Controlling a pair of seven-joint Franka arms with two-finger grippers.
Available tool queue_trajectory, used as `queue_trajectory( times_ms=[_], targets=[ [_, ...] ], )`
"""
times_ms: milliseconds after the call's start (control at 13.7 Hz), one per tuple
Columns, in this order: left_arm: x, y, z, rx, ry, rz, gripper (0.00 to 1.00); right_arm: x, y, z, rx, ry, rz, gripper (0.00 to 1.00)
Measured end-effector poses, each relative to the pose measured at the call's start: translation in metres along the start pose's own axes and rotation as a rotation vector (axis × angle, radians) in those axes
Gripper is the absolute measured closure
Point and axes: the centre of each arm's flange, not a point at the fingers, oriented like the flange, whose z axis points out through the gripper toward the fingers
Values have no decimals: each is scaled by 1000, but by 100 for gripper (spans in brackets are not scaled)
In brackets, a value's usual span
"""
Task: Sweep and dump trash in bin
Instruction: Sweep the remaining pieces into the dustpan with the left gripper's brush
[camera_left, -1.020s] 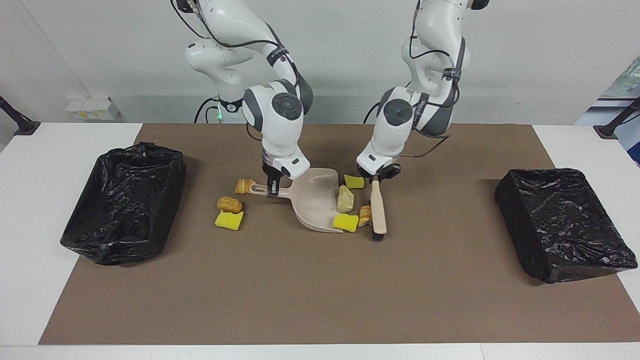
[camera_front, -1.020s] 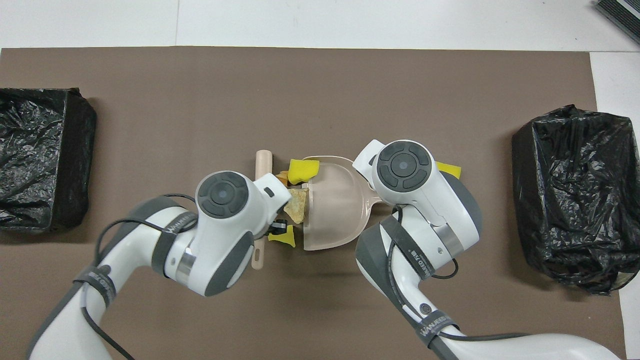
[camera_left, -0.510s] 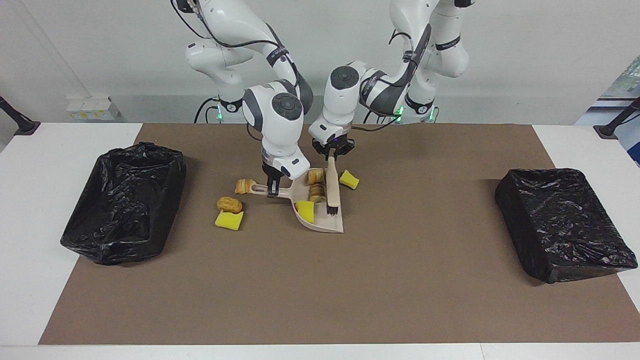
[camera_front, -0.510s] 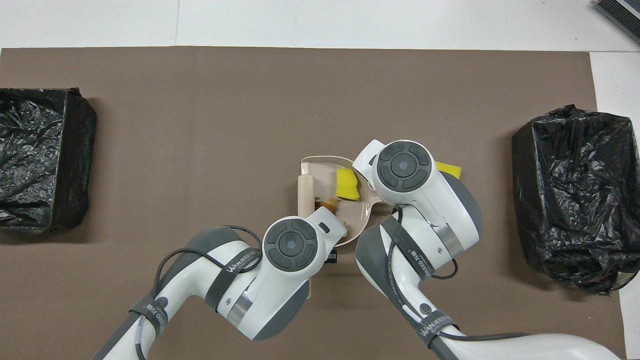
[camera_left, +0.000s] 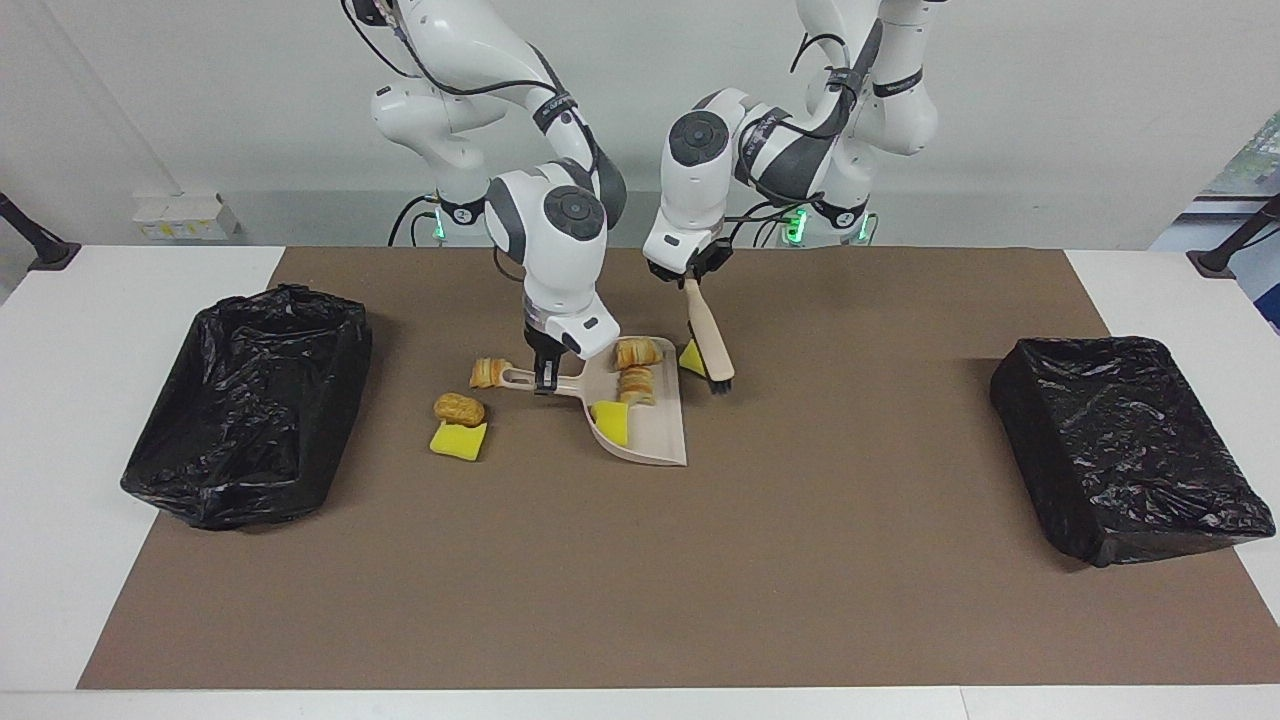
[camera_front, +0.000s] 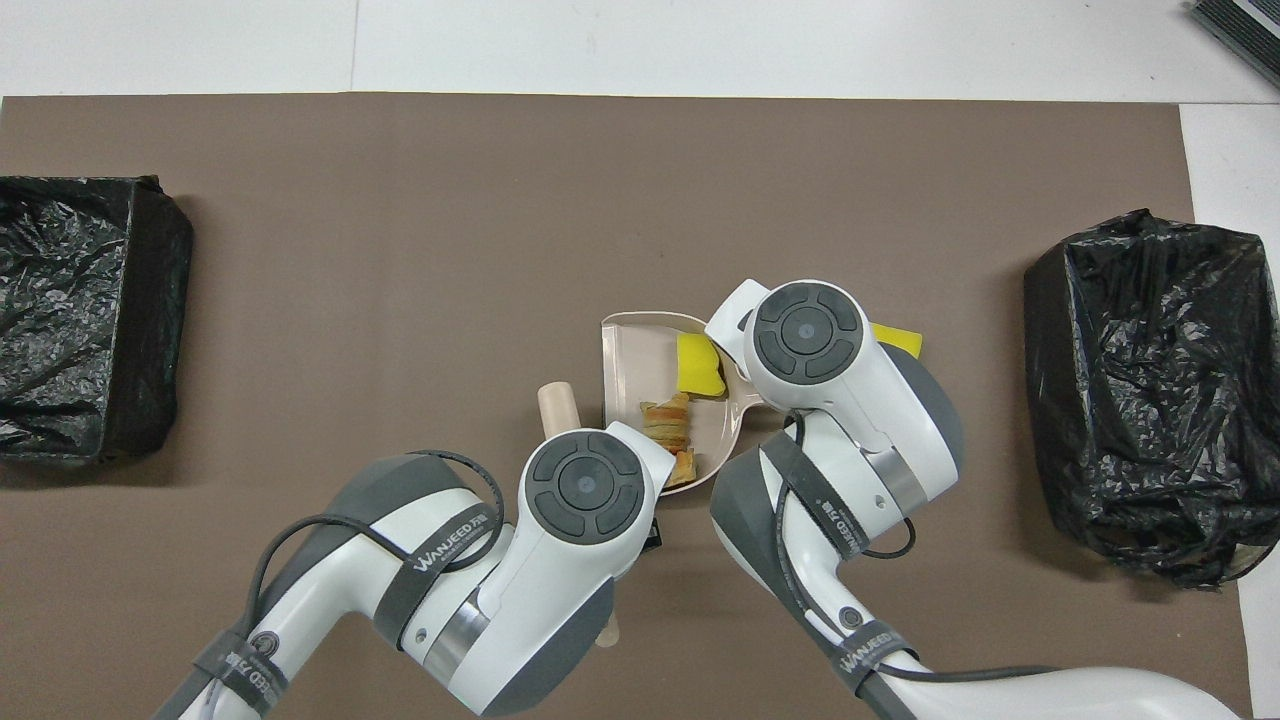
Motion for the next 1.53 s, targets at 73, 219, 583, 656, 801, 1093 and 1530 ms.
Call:
queue_trajectory(
  times_ms=[73, 219, 583, 656, 801, 1093, 1530],
  targets=[
    [-4, -8, 10, 16, -9, -33, 74, 0, 0, 0, 0, 0, 0, 68],
    [-8, -19, 25, 20, -7, -101, 74, 0, 0, 1, 1, -1, 0, 68],
    [10, 0, 53, -102, 68, -180, 74, 0, -1, 3, 6, -3, -10, 68],
    [15, 5, 56, -121, 81, -151, 74, -1, -1, 4, 7, -3, -20, 68],
    [26, 15, 50, -147, 106, -41, 74, -2, -1, 4, 8, -3, -37, 68],
    [43, 41, 16, -203, 155, 87, 74, -4, -1, 6, 11, -4, -40, 68],
    [59, 75, -28, -294, 197, 95, 74, -16, 4, 8, 17, -4, -69, 68]
  ],
)
